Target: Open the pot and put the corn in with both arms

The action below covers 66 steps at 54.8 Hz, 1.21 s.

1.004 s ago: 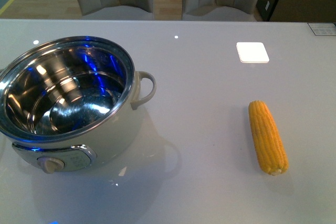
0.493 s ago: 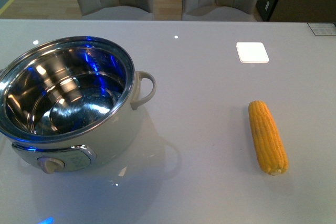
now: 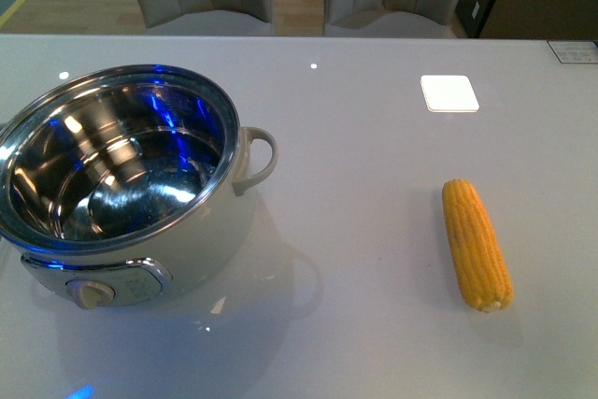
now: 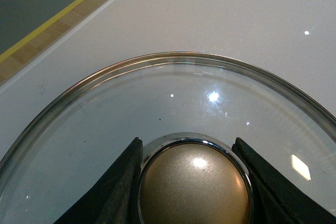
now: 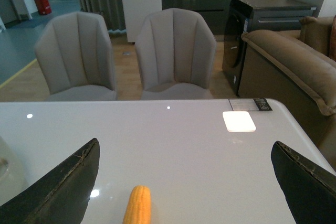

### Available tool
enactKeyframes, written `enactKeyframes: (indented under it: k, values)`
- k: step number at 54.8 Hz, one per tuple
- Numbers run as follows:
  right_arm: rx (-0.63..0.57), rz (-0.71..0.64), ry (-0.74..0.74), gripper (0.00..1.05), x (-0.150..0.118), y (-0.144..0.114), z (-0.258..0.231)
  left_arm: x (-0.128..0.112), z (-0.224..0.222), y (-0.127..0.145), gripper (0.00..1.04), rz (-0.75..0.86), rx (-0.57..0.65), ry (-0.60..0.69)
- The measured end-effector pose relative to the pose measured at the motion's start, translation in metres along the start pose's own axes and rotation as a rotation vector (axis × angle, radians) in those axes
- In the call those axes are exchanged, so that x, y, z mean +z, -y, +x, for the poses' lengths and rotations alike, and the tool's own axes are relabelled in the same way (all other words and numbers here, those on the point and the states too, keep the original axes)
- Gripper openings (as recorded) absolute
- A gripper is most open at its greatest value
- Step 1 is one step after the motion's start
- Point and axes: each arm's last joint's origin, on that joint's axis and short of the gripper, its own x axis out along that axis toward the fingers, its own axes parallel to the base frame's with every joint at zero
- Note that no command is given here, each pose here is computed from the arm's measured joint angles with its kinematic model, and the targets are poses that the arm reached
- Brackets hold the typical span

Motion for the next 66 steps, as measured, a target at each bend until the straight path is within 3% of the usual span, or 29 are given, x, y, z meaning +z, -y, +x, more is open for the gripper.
enactKeyframes:
  k: [8, 15, 26, 33, 39, 41, 48, 66]
  values:
    - [0.000, 0.000, 0.000, 0.96, 0.000, 0.000, 0.000, 0.000, 0.000, 0.000, 0.44, 0.000, 0.000, 0.000]
    - [0.000, 0.000, 0.000, 0.96, 0.000, 0.000, 0.000, 0.000, 0.000, 0.000, 0.68, -0.005, 0.000, 0.000]
    - [0.000, 0.000, 0.000, 0.96, 0.000, 0.000, 0.000, 0.000, 0.000, 0.000, 0.75, -0.009, 0.000, 0.000]
    - [0.000, 0.000, 0.000, 0.96, 0.000, 0.000, 0.000, 0.000, 0.000, -0.001, 0.96, -0.016, 0.003, 0.000]
    - [0.000, 0.000, 0.000, 0.96, 0.000, 0.000, 0.000, 0.003, -0.002, -0.005, 0.93, -0.039, 0.017, 0.006]
    - [0.000, 0.000, 0.000, 0.96, 0.000, 0.000, 0.000, 0.008, -0.005, -0.007, 0.95, -0.051, 0.023, 0.012]
    - [0.000, 0.000, 0.000, 0.96, 0.000, 0.000, 0.000, 0.057, -0.019, -0.018, 0.96, -0.090, 0.053, 0.128]
    - [0.000, 0.000, 0.000, 0.96, 0.000, 0.000, 0.000, 0.123, -0.080, -0.016, 0.96, -0.145, -0.037, 0.214]
